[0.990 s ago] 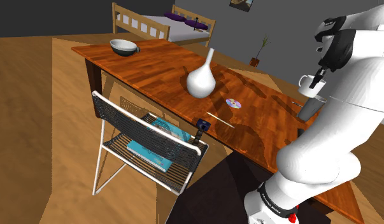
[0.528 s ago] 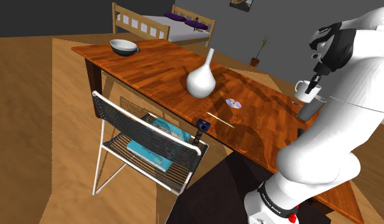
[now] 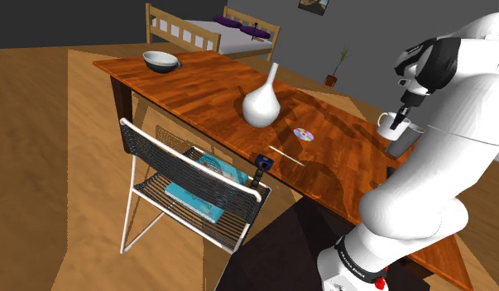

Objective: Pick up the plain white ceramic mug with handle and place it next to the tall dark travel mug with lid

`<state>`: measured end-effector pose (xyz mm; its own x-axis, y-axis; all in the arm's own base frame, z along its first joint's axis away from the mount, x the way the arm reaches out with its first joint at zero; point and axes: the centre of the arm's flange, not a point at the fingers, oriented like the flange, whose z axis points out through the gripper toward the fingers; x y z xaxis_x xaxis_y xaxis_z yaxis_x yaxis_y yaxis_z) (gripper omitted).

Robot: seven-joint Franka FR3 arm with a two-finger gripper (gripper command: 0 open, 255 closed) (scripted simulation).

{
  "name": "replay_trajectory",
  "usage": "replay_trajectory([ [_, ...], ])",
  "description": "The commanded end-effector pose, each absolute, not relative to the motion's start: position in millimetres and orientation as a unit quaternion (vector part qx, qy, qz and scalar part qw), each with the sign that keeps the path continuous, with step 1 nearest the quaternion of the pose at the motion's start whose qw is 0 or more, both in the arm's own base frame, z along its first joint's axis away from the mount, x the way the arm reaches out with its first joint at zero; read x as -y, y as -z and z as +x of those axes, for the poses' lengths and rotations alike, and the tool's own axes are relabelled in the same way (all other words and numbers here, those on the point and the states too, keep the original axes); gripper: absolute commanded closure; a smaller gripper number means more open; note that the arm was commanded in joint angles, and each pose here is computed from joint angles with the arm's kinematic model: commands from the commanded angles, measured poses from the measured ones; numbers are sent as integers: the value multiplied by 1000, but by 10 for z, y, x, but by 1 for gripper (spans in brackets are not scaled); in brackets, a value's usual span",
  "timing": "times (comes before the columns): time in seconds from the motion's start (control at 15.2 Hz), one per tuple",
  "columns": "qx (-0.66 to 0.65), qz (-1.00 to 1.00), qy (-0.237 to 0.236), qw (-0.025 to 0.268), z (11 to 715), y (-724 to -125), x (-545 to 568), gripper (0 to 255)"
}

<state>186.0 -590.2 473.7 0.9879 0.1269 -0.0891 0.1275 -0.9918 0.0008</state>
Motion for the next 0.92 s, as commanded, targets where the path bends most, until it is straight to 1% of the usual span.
replay_trajectory([
  [0.0,-64,997,44,4,1857,-4629,5910,255],
  [0.86,-64,997,44,4,1857,-3942,5910,255],
])
